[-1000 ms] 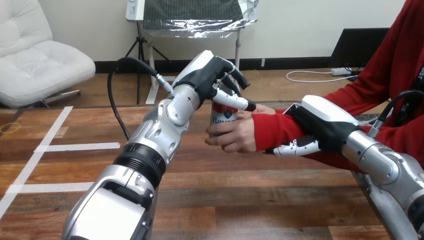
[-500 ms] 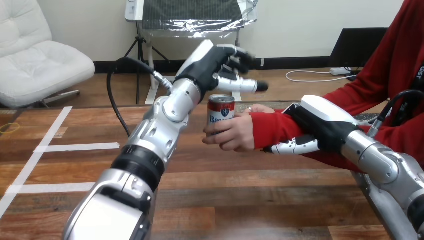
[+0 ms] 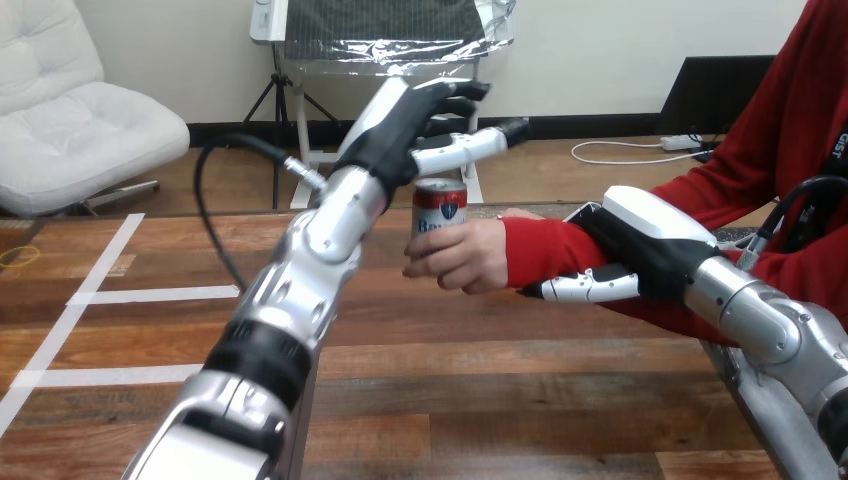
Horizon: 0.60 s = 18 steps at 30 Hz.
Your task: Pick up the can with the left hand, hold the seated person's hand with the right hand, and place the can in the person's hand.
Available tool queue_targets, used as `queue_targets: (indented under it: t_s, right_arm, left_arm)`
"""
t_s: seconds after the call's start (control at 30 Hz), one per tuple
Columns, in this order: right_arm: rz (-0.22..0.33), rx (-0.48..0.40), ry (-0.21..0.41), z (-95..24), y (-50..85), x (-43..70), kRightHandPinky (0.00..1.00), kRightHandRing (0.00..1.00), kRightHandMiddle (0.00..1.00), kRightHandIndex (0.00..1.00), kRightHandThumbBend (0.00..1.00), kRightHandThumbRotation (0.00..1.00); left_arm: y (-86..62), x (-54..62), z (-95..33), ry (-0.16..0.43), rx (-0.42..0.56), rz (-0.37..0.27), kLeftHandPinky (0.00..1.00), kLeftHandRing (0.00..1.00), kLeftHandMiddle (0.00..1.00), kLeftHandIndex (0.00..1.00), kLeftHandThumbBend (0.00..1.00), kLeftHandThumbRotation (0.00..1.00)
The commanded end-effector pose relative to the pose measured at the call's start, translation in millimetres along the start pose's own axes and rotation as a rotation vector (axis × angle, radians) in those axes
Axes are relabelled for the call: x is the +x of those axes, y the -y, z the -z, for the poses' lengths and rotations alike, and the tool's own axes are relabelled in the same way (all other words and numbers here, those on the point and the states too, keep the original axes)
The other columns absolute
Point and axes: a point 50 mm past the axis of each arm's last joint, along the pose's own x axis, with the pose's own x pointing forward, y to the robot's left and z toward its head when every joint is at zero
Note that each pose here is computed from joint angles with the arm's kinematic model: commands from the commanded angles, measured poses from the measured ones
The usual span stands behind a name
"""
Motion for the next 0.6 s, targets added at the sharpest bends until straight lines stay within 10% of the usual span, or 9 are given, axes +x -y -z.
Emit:
queue_targets:
  t_s: [0.0,0.57]
  right_arm:
    - [0.066,0.026,0.155,-35.3,18.6,18.7,0.30,0.34,0.39,0.41,0.79,0.77]
    - [-0.033,0.054,0.138,-31.4,18.3,16.0,0.47,0.54,0.59,0.62,0.99,0.89]
  left_arm:
    - [-24.8,-9.6,1.0,0.052,-0.005,-0.108,0.68,0.79,0.83,0.82,0.73,0.77]
    - [-33.4,-40.8,14.2,0.094,-0.105,-0.176,0.76,0.83,0.83,0.80,0.75,0.81]
